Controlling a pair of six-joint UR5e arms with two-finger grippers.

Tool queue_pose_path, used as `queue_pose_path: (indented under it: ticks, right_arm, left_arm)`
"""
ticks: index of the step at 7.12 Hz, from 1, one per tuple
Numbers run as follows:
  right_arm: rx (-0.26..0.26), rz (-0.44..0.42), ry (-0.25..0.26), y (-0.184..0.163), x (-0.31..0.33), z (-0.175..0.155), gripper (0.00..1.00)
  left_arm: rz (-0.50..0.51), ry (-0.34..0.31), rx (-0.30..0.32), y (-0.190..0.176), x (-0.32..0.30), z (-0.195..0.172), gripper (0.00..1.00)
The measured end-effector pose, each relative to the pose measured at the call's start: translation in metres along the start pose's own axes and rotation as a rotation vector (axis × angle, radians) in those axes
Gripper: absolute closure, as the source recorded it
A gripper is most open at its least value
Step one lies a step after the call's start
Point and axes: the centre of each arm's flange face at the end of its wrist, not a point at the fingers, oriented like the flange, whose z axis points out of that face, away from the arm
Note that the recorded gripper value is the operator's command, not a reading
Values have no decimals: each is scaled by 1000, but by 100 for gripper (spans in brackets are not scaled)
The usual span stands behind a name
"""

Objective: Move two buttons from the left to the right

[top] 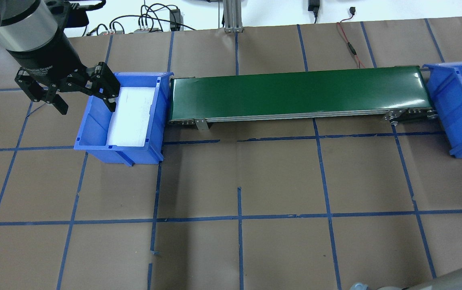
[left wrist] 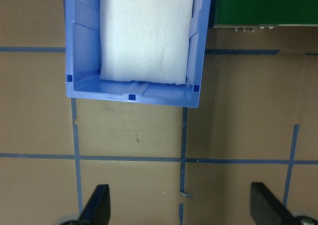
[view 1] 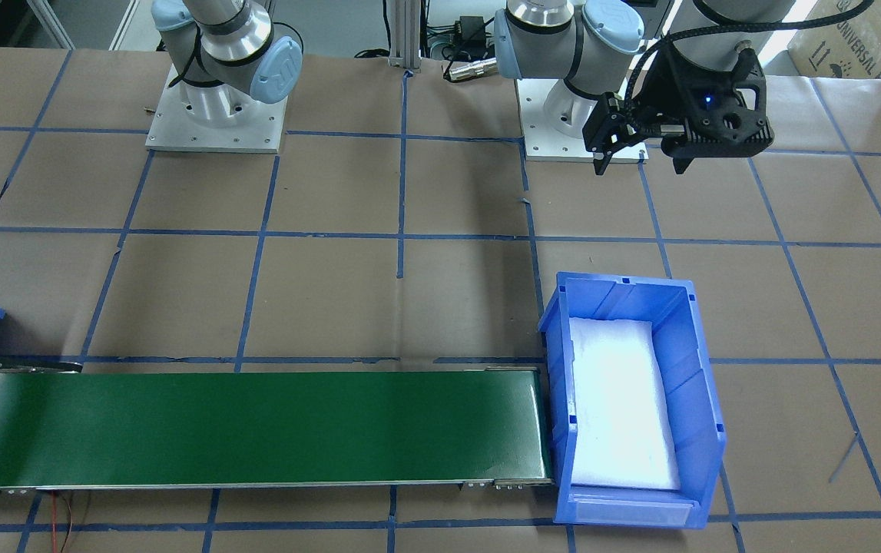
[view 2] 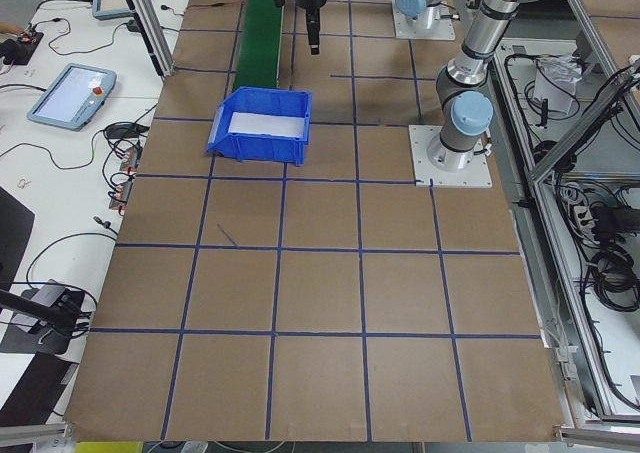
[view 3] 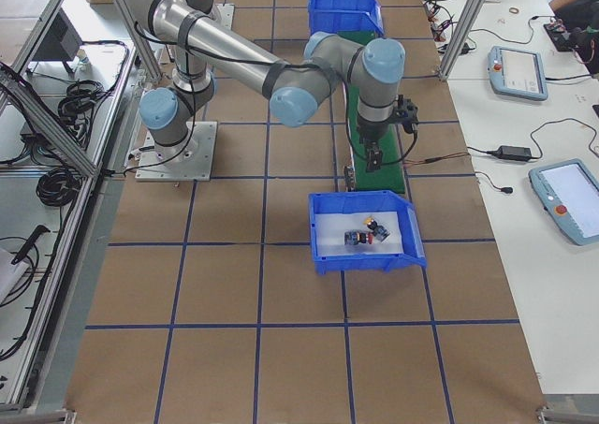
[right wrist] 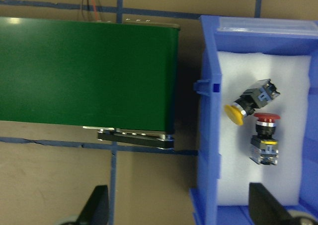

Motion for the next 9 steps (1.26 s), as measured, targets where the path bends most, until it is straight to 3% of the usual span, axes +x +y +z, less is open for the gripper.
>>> queue_pose_path:
  ticks: [2,3,5,7,9]
  right_arm:
    - [-4,37,26,-11,-112,-24,0]
    - [-4,75,26,-5,-168,-39,0]
    - [12,68,14,9,-268,-60,0]
    - [15,90,-2,22,-333,-63,0]
    - [4,93,-7,29,-355,-54,0]
  left_arm:
    - [0,-1,0,0,0,0,0]
    - [0,-1,0,0,0,0,0]
    - [0,0,0,0,0,0,0]
    - [1,0,0,0,0,0,0]
    - [1,0,0,0,0,0,0]
